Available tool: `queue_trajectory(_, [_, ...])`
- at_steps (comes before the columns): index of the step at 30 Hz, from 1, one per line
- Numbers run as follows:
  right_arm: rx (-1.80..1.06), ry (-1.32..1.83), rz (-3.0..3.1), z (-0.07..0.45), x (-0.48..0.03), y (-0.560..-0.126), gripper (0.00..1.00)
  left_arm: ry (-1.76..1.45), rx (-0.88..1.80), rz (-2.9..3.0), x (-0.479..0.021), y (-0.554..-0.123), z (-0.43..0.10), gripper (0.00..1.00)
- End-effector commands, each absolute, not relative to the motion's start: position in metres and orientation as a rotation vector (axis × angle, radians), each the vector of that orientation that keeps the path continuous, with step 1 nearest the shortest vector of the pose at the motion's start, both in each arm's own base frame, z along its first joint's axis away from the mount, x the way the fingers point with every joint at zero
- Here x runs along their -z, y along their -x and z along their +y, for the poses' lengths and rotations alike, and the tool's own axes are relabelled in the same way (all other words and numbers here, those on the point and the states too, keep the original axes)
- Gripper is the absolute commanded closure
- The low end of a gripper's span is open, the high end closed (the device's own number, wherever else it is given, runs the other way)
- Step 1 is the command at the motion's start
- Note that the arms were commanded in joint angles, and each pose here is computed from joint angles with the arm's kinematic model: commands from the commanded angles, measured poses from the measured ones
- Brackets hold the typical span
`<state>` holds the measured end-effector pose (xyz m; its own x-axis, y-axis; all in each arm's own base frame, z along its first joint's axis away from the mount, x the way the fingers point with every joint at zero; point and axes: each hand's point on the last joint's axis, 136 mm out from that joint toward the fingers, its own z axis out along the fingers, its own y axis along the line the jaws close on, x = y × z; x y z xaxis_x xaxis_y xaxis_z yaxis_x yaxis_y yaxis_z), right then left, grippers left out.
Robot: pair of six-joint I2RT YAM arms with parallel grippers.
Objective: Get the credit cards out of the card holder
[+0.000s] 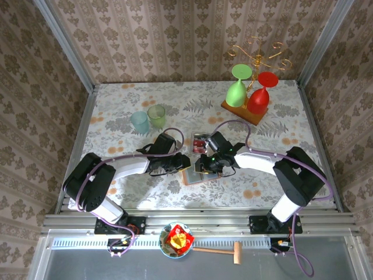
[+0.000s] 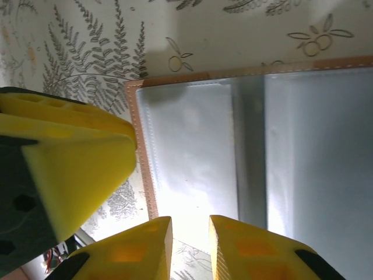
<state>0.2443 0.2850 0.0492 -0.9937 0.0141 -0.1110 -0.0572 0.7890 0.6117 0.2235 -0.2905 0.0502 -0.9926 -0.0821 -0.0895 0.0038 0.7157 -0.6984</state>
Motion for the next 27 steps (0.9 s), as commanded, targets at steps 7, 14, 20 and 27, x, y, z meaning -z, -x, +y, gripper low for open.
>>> queue_trajectory(7, [-1.019, 0.068, 2.913, 0.299, -0.039, -0.245, 0.71, 0.074, 1.135, 2.831, -0.044, -0.217, -0.287, 0.73])
queue_trajectory(14, [-0.91, 0.051, 2.92, 0.286, -0.035, -0.246, 0.67, 0.078, 1.136, 2.833, -0.043, -0.218, -0.287, 0.72])
queue_trajectory(20, [-0.891, 0.028, 2.913, 0.28, -0.035, -0.247, 0.67, 0.075, 1.141, 2.834, -0.043, -0.218, -0.288, 0.72])
queue_trajectory(27, [-0.909, -0.003, 2.9, 0.275, -0.035, -0.248, 0.67, 0.073, 1.146, 2.828, -0.044, -0.217, -0.289, 0.72])
